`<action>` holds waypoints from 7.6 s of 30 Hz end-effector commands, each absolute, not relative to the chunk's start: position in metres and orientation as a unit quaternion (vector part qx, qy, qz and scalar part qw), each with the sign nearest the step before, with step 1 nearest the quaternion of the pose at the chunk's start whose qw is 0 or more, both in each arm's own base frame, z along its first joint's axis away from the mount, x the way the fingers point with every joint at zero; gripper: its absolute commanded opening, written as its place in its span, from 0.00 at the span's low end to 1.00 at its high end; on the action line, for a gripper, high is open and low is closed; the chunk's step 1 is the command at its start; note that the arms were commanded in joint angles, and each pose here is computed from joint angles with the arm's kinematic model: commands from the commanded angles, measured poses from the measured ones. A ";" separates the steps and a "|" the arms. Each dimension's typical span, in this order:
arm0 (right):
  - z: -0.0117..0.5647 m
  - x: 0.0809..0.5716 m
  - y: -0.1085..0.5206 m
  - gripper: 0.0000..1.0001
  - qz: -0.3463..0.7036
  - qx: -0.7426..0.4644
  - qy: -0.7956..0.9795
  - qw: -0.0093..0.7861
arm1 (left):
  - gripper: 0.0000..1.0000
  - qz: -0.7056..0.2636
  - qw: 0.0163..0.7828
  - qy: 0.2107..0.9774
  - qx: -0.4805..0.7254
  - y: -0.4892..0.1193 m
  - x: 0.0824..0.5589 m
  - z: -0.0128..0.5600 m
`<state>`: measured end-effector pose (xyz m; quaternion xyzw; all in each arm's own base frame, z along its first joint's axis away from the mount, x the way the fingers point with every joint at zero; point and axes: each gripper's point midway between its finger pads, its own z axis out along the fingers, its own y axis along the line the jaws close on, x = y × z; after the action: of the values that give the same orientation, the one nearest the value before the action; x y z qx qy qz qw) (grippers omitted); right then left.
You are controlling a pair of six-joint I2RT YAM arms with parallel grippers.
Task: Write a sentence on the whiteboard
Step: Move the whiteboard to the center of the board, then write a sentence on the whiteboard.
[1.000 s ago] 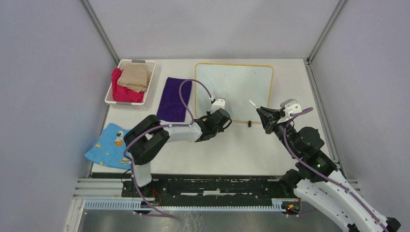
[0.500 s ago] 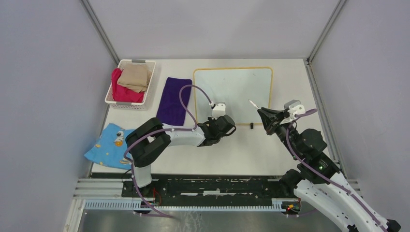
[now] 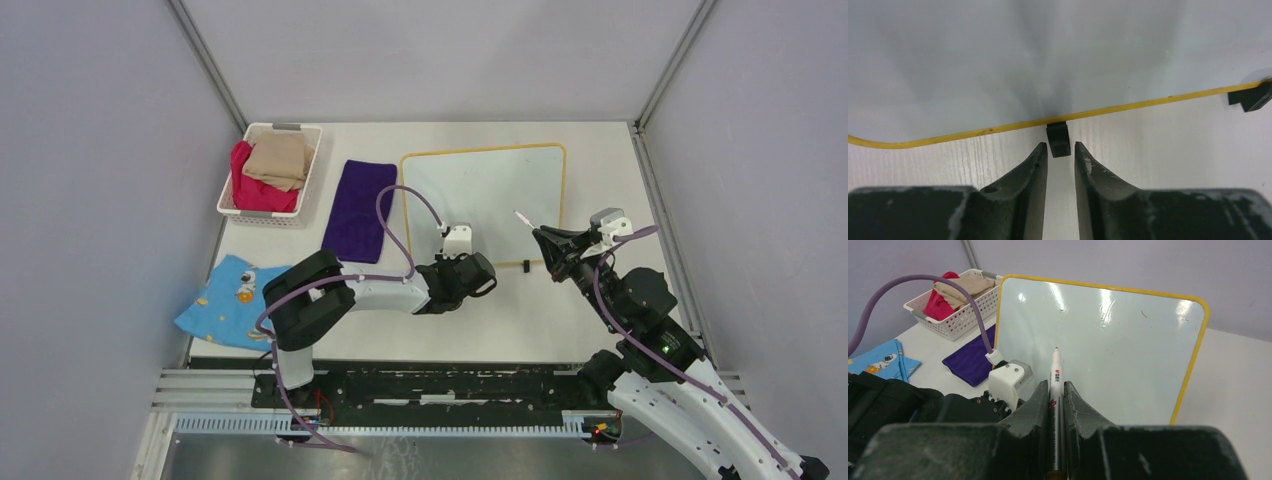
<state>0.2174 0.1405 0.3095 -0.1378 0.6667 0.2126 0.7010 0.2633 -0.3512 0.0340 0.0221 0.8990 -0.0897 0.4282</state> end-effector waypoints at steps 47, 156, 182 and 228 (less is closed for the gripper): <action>0.323 0.237 0.162 0.00 0.213 -0.158 0.648 0.714 | 1.00 0.027 0.574 0.818 0.005 -0.122 0.349 0.267; 0.313 0.241 0.198 0.00 0.259 -0.203 0.649 0.686 | 0.63 -0.587 0.418 0.666 0.192 -0.236 0.360 0.168; 0.308 0.245 0.211 0.00 0.280 -0.204 0.658 0.668 | 0.33 -0.565 0.396 0.691 0.216 -0.244 0.359 0.138; 0.284 0.305 0.264 0.00 0.094 -0.185 0.720 0.663 | 0.02 -0.551 0.413 0.689 0.226 -0.241 0.358 0.137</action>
<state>0.2944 0.2607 0.2453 -0.2215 0.7449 0.0911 0.6228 0.3543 -0.2407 0.1287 0.2048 0.7007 -0.5650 0.3844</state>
